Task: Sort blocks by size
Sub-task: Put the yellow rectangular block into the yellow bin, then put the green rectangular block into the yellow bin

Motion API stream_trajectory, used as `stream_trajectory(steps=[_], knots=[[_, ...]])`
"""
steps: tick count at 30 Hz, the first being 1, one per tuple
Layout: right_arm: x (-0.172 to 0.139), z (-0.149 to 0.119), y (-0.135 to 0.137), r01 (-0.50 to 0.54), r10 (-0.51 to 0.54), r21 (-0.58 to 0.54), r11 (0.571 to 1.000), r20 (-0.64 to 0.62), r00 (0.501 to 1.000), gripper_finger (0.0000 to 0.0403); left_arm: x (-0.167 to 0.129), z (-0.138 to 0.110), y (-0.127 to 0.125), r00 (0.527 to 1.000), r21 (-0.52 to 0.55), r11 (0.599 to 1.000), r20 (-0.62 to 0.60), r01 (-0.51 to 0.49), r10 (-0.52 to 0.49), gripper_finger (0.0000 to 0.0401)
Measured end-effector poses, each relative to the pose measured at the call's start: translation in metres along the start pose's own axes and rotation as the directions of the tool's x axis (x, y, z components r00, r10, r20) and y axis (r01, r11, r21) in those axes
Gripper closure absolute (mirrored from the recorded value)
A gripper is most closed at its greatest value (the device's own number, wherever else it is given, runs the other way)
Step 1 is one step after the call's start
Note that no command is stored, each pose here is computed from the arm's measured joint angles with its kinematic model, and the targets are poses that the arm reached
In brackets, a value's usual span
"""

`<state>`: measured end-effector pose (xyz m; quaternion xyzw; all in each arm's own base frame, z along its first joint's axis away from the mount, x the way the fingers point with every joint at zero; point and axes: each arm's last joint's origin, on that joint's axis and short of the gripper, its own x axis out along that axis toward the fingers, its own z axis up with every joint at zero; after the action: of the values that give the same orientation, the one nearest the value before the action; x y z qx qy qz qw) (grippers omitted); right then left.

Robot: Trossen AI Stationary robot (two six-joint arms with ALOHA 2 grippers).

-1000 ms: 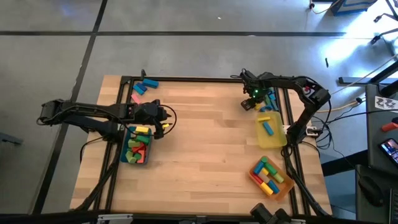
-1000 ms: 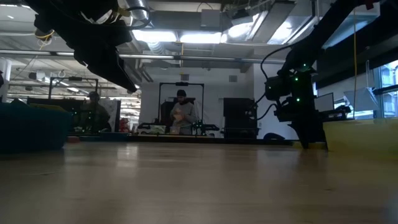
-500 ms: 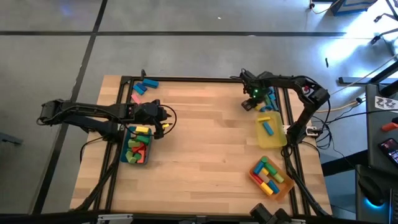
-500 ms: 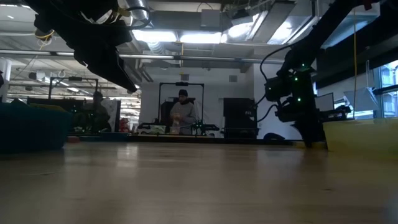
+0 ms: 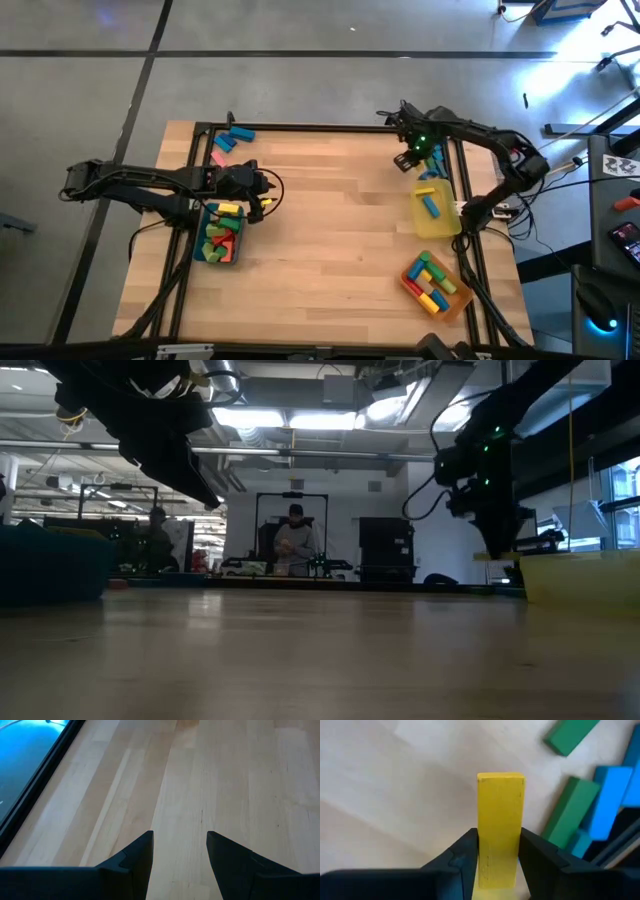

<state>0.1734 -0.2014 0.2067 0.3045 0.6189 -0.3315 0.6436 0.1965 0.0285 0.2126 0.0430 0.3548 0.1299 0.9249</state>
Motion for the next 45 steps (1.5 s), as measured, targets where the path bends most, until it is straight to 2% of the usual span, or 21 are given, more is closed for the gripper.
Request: stream_trajectory(steps=[7, 14, 21, 26, 32, 36, 42, 45], knots=[[-0.029, -0.022, 0.001, -0.124, 0.124, 0.006, 0.992, 0.019, 0.992, 0.0290, 0.000, 0.000, 0.000, 1.000, 0.000, 1.000, 0.000, 0.000, 0.000, 0.0232], [-0.053, -0.051, 0.000, -0.147, 0.150, 0.103, 0.984, -0.024, 0.988, 0.0266, 0.000, 0.000, 0.000, 1.000, 0.000, 1.000, 0.000, 0.000, 0.000, 0.0232], [-0.071, -0.083, 0.017, -0.179, 0.185, 0.124, 0.976, -0.035, 0.982, 0.0284, 0.000, 0.000, 0.000, 1.000, 0.000, 1.000, 0.000, 0.000, 0.000, 0.0232], [-0.064, -0.108, 0.032, -0.183, 0.192, 0.130, 0.975, -0.058, 0.980, 0.0273, 0.000, 0.000, 0.000, 1.000, -0.002, 1.000, 0.000, 0.000, 0.000, 0.0232], [-0.033, -0.133, 0.040, -0.115, 0.131, 0.115, 0.987, -0.147, 0.980, 0.0265, 0.000, 0.000, 0.000, 1.000, -0.006, 1.000, 0.000, 0.001, -0.001, 0.0232], [-0.021, -0.134, 0.040, -0.052, 0.071, 0.134, 0.990, -0.145, 0.987, 0.0260, 0.000, 0.000, 0.000, 1.000, -0.006, 1.000, 0.000, 0.000, 0.000, 0.0232], [-0.034, -0.121, 0.046, -0.117, 0.120, 0.106, 0.988, -0.030, 0.992, 0.0220, 0.000, 0.001, 0.000, 1.000, -0.008, 1.000, 0.005, 0.000, 0.000, 0.0232], [-0.048, -0.115, 0.047, -0.109, 0.106, 0.088, 0.990, 0.037, 0.994, 0.0192, 0.000, 0.001, 0.000, 1.000, -0.009, 1.000, 0.012, 0.000, 0.001, 0.0232]])
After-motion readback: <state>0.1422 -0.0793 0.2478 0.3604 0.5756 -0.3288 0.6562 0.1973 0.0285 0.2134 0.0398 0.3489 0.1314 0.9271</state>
